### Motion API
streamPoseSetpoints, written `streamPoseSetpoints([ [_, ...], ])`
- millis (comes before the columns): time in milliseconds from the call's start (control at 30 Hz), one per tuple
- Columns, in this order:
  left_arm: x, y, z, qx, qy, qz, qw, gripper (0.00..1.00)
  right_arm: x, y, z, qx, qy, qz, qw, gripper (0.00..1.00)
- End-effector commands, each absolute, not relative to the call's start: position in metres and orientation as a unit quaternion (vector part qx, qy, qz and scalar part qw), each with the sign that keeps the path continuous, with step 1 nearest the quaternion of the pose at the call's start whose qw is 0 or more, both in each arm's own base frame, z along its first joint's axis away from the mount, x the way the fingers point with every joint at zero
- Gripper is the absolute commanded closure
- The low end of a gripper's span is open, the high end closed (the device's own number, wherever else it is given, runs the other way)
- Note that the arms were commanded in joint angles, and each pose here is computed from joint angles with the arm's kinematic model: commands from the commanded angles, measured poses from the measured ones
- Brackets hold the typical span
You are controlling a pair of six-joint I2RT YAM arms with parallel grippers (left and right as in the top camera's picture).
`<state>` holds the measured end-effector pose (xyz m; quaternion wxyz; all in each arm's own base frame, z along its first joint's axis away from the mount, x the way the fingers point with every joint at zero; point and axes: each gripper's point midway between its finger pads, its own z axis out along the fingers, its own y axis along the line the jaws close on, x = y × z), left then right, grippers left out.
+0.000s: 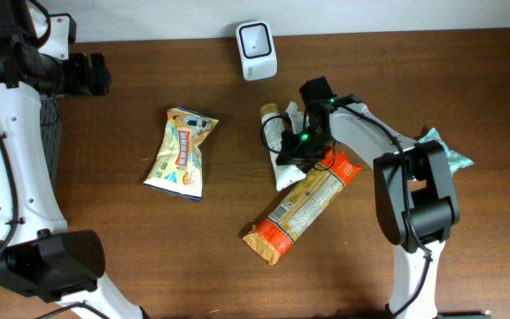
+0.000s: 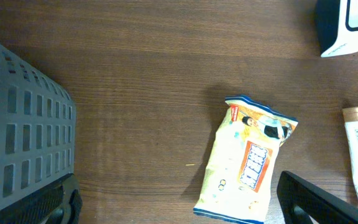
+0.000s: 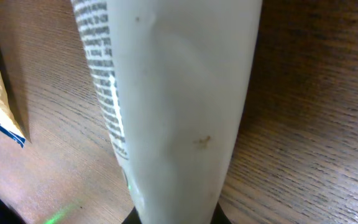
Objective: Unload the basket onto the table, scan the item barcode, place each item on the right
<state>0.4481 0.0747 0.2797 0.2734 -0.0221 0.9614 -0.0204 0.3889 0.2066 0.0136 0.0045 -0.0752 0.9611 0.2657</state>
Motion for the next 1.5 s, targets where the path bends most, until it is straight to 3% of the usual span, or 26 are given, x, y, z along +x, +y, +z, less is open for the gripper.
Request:
streamPoseSetpoints([
  [0, 0.448, 0.075, 0.284, -0.026, 0.96, -0.02, 0.28, 0.01, 0.382, 0.204, -0.004, -0.078, 0.966, 0.246, -0.01, 0.96],
  [1200, 0.448, 0.075, 0.285, -0.026, 0.959, -0.02, 0.28, 0.01, 0.382, 0.206, -0.001, -0.076, 0.962, 0.261, -0.013, 0.96],
  [1300, 0.448, 0.075, 0.285, -0.026, 0.959, -0.02, 0.28, 0.01, 0.385, 0.216, 0.032, -0.078, 0.931, 0.358, -0.007, 0.96],
  [1367, 0.448, 0.075, 0.284, -0.026, 0.96, -0.02, 0.28, 0.01, 0.401, 0.207, 0.101, -0.068, 0.891, 0.448, 0.038, 0.96],
  [1467, 0.448, 0.075, 0.284, -0.026, 0.96, -0.02, 0.28, 0.01, 0.399, 0.191, 0.211, -0.105, 0.856, 0.485, 0.148, 0.96],
])
